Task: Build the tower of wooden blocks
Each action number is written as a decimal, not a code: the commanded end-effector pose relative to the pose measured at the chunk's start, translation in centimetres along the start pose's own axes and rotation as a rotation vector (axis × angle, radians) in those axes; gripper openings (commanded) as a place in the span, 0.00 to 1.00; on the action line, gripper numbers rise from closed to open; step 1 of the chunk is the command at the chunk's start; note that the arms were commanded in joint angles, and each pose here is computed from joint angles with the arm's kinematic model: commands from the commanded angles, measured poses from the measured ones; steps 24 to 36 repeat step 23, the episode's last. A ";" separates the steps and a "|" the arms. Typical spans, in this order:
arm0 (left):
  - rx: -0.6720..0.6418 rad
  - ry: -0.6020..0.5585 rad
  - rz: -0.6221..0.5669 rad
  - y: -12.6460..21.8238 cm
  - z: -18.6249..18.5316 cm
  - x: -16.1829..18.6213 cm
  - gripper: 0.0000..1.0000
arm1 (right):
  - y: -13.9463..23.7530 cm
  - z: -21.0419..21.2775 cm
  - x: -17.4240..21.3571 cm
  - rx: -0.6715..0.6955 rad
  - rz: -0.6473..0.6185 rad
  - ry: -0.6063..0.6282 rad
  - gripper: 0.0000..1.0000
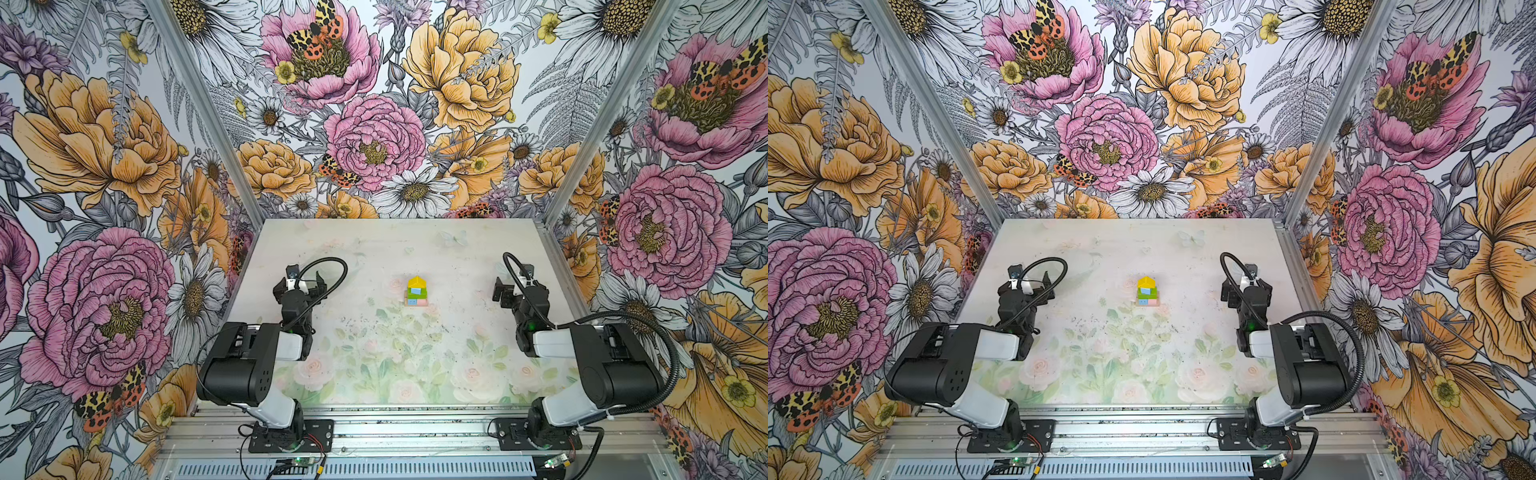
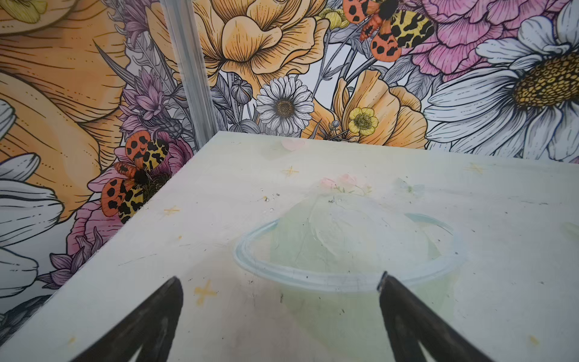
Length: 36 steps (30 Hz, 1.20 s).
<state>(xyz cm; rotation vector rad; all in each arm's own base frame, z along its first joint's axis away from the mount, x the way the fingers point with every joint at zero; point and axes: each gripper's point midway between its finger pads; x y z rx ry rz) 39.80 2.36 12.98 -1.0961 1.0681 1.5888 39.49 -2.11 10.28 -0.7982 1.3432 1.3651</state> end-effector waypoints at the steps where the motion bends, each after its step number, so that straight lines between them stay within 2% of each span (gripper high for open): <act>1: -0.034 0.012 -0.002 0.0 0.7 -0.2 0.99 | -0.3 0.0 -1.2 0.007 -0.032 -0.016 1.00; 36: -0.033 0.014 -0.003 0.0 0.7 -0.3 0.99 | -0.5 -0.1 -1.1 -0.012 -0.016 -0.030 1.00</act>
Point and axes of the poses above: each gripper's point midway between its finger pads, its own y axis back along the fingers, its own z axis along the line the jaws close on, x = y × z, and after that the axes turned 13 degrees about -y, right-handed
